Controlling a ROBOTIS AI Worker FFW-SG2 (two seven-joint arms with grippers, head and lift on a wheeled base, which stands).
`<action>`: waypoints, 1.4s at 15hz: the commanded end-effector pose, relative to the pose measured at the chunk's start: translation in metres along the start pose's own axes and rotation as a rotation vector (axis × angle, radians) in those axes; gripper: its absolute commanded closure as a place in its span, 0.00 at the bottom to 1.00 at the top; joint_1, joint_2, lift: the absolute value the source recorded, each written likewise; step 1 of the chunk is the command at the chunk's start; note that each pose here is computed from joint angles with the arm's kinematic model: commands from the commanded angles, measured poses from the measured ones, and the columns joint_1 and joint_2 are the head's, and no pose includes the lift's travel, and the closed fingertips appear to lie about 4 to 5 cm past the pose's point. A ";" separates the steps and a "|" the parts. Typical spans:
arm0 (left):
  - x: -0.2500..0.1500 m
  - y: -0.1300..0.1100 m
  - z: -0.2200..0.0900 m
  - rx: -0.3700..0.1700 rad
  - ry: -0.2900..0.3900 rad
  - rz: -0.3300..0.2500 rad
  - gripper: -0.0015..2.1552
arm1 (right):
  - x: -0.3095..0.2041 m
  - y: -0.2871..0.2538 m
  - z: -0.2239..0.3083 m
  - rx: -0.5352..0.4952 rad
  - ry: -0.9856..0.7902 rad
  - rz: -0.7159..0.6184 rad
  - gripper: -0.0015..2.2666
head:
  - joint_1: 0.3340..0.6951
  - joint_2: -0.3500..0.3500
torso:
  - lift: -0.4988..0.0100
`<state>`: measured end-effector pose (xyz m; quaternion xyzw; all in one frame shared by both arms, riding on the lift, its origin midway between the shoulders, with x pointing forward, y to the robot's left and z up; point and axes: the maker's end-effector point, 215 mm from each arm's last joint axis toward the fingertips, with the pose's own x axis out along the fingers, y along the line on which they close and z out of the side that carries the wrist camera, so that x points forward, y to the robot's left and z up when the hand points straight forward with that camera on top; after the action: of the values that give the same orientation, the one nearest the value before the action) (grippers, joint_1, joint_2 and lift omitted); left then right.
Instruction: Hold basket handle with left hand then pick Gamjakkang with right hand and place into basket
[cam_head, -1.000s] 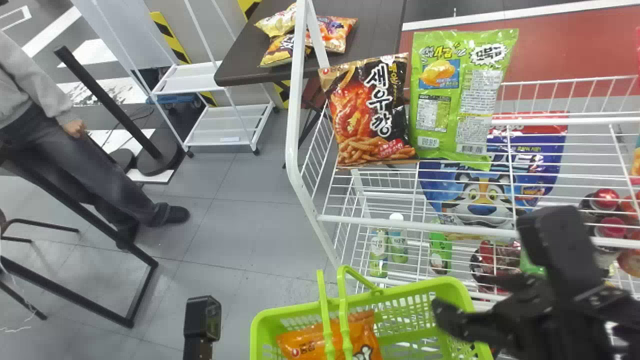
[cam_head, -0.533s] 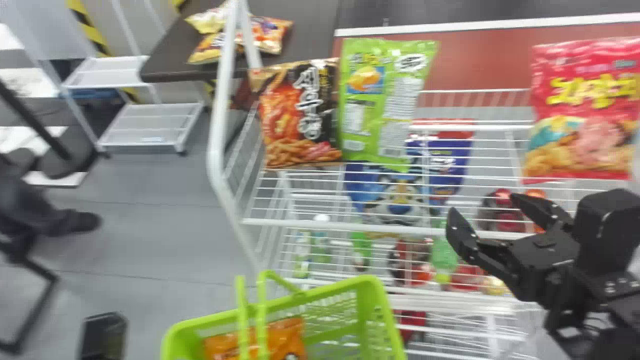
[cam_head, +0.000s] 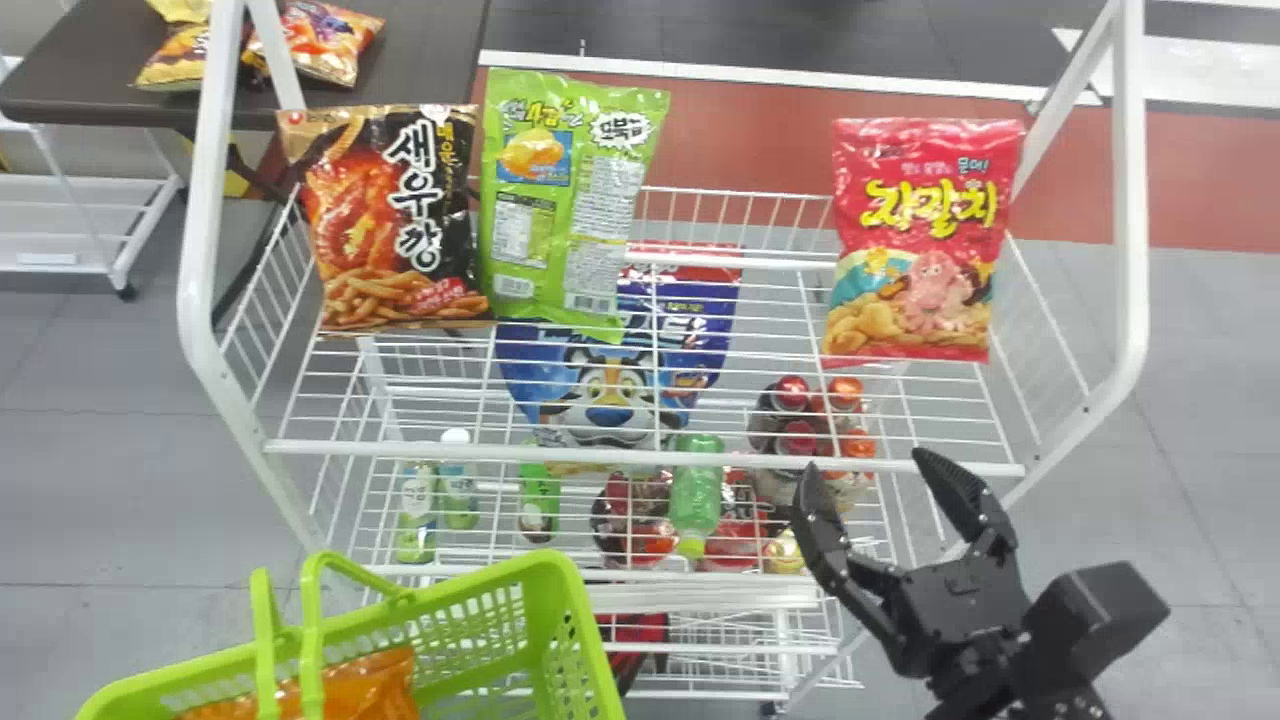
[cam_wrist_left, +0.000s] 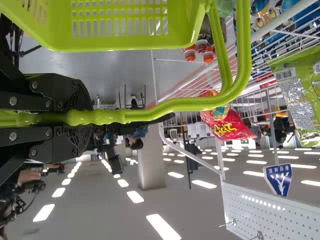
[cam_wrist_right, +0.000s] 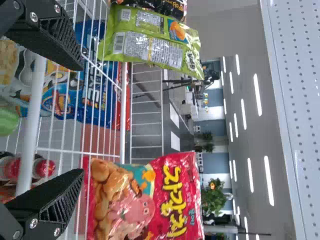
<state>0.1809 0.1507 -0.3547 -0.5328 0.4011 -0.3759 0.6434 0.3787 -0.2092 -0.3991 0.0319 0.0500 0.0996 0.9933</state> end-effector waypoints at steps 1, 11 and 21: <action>0.002 -0.001 -0.002 -0.001 0.006 -0.002 1.00 | -0.007 0.000 -0.002 0.002 -0.009 0.003 0.03 | 1.00 0.32 | 0.94; 0.001 0.000 -0.001 0.000 0.001 0.000 1.00 | -0.011 0.002 -0.003 0.009 -0.016 0.002 0.03 | 1.00 0.31 | 0.94; 0.002 -0.001 -0.003 -0.005 0.001 -0.004 1.00 | -0.016 0.003 -0.002 0.019 -0.026 -0.004 0.03 | 1.00 0.31 | 0.94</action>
<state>0.1794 0.1487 -0.3548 -0.5355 0.4009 -0.3756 0.6414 0.3635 -0.2092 -0.3990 0.0421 0.0380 0.0967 0.9937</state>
